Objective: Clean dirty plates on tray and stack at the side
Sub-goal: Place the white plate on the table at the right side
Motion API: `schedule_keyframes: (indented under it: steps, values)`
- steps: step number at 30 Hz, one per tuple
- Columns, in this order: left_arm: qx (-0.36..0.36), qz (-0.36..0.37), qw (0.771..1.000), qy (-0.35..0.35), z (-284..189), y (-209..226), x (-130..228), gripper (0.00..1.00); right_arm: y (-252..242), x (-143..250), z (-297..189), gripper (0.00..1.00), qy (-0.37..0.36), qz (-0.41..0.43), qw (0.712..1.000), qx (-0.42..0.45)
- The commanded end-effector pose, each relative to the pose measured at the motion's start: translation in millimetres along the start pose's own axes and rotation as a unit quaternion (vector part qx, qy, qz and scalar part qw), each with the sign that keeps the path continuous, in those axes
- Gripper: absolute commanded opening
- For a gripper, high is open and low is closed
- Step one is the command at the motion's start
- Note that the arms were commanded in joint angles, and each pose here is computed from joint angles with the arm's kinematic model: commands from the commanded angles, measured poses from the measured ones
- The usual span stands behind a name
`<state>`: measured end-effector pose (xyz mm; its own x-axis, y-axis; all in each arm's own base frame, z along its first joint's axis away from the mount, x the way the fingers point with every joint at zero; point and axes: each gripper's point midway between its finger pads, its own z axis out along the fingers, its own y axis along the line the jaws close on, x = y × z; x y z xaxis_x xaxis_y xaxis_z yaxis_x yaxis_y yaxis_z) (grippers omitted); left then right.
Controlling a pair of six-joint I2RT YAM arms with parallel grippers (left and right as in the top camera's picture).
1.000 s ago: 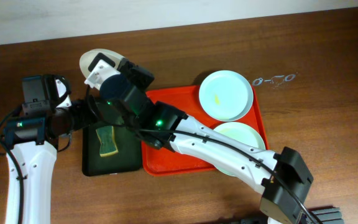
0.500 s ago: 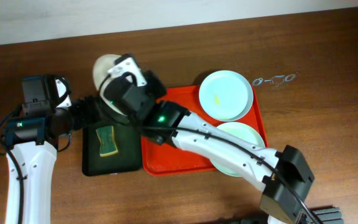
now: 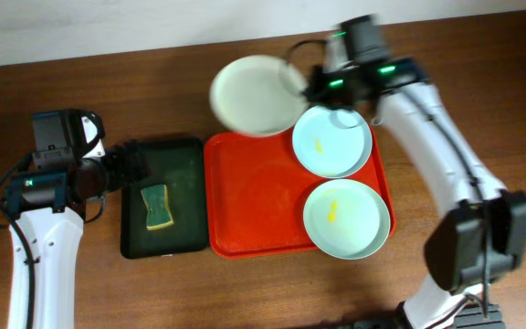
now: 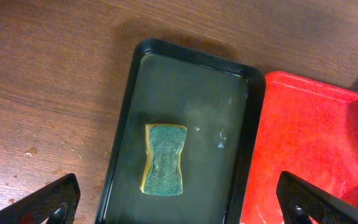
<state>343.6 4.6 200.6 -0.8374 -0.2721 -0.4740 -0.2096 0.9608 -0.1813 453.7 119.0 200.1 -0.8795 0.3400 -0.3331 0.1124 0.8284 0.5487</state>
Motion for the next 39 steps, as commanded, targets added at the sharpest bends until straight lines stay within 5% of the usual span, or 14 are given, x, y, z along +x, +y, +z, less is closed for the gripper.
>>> schedule_keyframes:
  steps: [1, 4, 9, 17, 29, 30, 32, 34, 39]
  values:
    - [0.006, -0.003, 1.0, -0.007, -5, -2, -3, 0.99, -48, -15, -52, 0.04, -0.001, 0.045, 0.999, -0.013]
    - [0.006, -0.003, 1.0, -0.007, -5, -2, -3, 0.99, -116, -18, -82, 0.04, -0.005, 0.095, 0.995, 0.04]
    - [0.006, -0.003, 1.0, -0.007, -5, -2, -3, 0.99, -249, -4, -150, 0.04, -0.039, 0.223, 0.949, 0.22]
    - [0.006, -0.003, 1.0, -0.007, -5, -2, -3, 0.99, -337, 32, -209, 0.04, -0.049, 0.301, 0.88, 0.364]
    - [0.006, -0.003, 1.0, -0.007, -5, -2, -3, 0.99, -359, 81, -124, 0.04, -0.006, 0.326, 0.896, 0.3]
    - [0.006, -0.003, 1.0, -0.007, -5, -2, -3, 0.99, -358, 84, -124, 0.08, -0.001, 0.328, 0.896, 0.299]
    - [0.006, -0.003, 1.0, -0.007, -5, -2, -3, 0.99, -347, 81, -117, 0.36, 0.007, 0.307, 0.915, 0.262]
    - [0.006, -0.003, 1.0, -0.007, -5, -2, -3, 0.99, -339, 79, -113, 0.45, 0.015, 0.293, 0.926, 0.237]
    - [0.006, -0.003, 1.0, -0.007, -5, -2, -3, 0.99, -289, 49, -115, 0.51, 0.031, 0.214, 0.953, 0.211]
